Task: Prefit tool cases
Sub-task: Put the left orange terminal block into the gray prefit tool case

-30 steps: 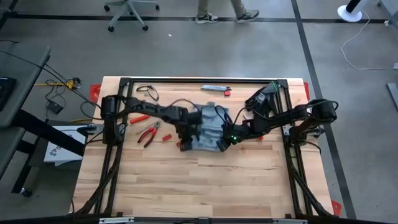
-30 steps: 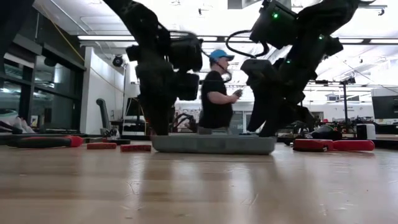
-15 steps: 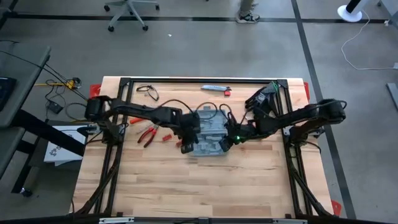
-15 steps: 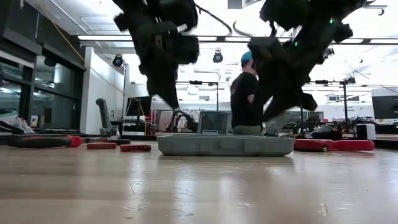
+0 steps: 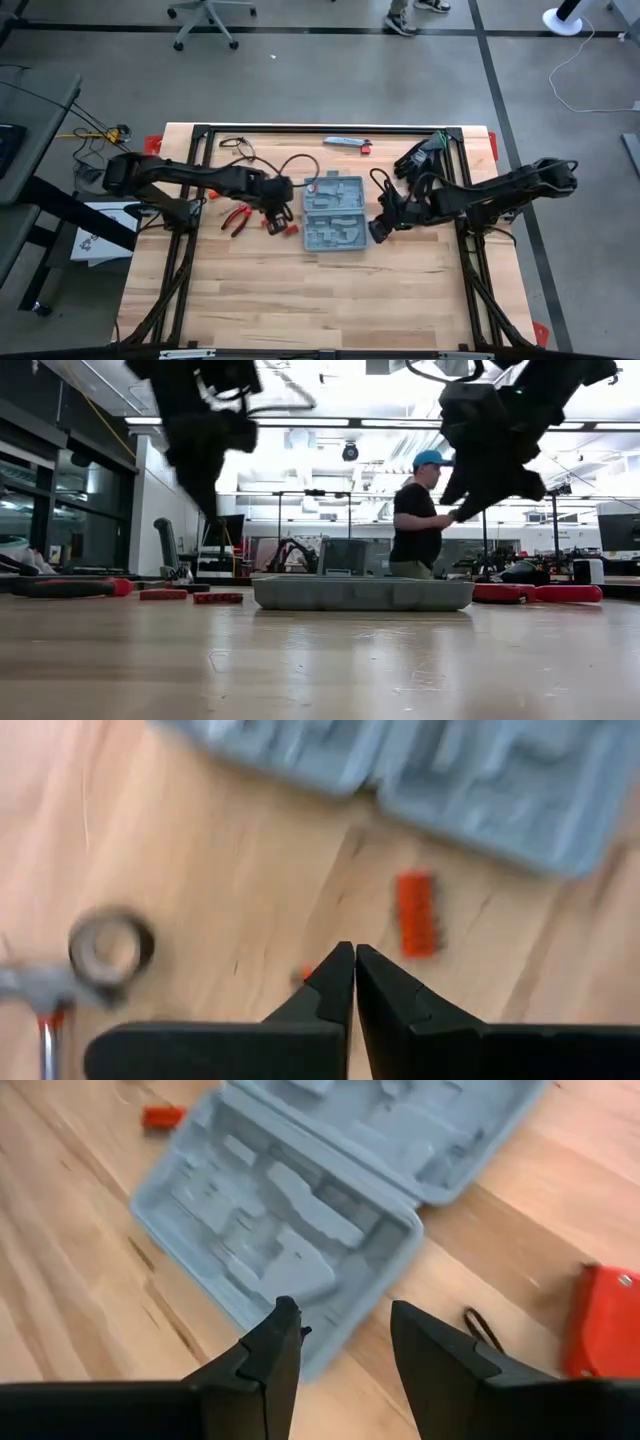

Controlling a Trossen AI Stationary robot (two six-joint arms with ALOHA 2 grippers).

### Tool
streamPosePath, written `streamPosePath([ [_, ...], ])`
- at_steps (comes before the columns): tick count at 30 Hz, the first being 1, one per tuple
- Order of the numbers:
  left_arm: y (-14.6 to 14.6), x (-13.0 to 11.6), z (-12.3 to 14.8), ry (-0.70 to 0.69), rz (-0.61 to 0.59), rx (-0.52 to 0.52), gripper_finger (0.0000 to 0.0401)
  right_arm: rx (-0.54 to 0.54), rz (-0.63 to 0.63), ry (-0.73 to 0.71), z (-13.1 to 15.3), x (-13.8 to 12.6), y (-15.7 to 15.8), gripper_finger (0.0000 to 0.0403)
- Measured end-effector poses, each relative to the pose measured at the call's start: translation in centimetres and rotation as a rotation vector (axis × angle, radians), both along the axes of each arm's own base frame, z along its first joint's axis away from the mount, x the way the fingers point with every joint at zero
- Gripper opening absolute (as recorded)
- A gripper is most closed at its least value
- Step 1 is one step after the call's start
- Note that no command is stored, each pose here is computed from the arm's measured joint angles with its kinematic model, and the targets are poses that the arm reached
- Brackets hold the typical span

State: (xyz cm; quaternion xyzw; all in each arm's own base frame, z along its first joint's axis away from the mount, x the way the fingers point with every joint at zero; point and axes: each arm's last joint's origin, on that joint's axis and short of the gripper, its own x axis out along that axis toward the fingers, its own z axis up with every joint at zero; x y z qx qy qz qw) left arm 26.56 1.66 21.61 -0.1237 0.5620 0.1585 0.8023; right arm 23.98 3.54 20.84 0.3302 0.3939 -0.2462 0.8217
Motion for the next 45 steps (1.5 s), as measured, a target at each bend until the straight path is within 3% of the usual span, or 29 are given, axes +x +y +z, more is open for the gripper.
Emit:
streamPosePath([
  [4, 0.4, -2.2, -1.6, -0.046, 0.037, -0.042, 0.0051, -0.017, 0.004, 0.025, -0.1, -0.3, 0.2, 0.0149],
  [8, 0.8, -2.8, -2.7, -0.104, 0.064, -0.094, 0.0113, -0.034, 0.012, 0.026, -0.1, -0.2, 0.1, 0.0149],
  [13, 0.9, -3.3, -4.1, -0.063, 0.069, -0.091, 0.0185, -0.038, 0.012, 0.026, -0.1, -0.2, 0.0, 0.0149],
  [17, 0.9, -3.9, -5.3, 0.001, 0.074, -0.097, 0.0217, -0.038, 0.013, 0.027, -0.1, -0.2, 0.0, 0.0149],
  [23, 0.8, -4.7, -7.0, 0.059, 0.105, -0.111, 0.0222, -0.053, 0.006, 0.037, -0.2, -0.3, -0.1, 0.0149],
  [30, 0.8, -4.3, -7.8, 0.014, 0.133, -0.124, 0.0223, -0.065, 0.011, 0.050, -0.2, -0.4, -0.3, 0.0149],
  [39, 0.5, -3.9, -9.3, 0.080, 0.167, -0.106, 0.0223, -0.057, -0.016, 0.048, -0.2, -0.4, -0.5, 0.0149],
  [45, 0.3, -4.0, -9.4, 0.088, 0.189, -0.067, 0.0190, -0.005, -0.098, 0.044, -0.3, -0.5, -0.5, 0.0149],
])
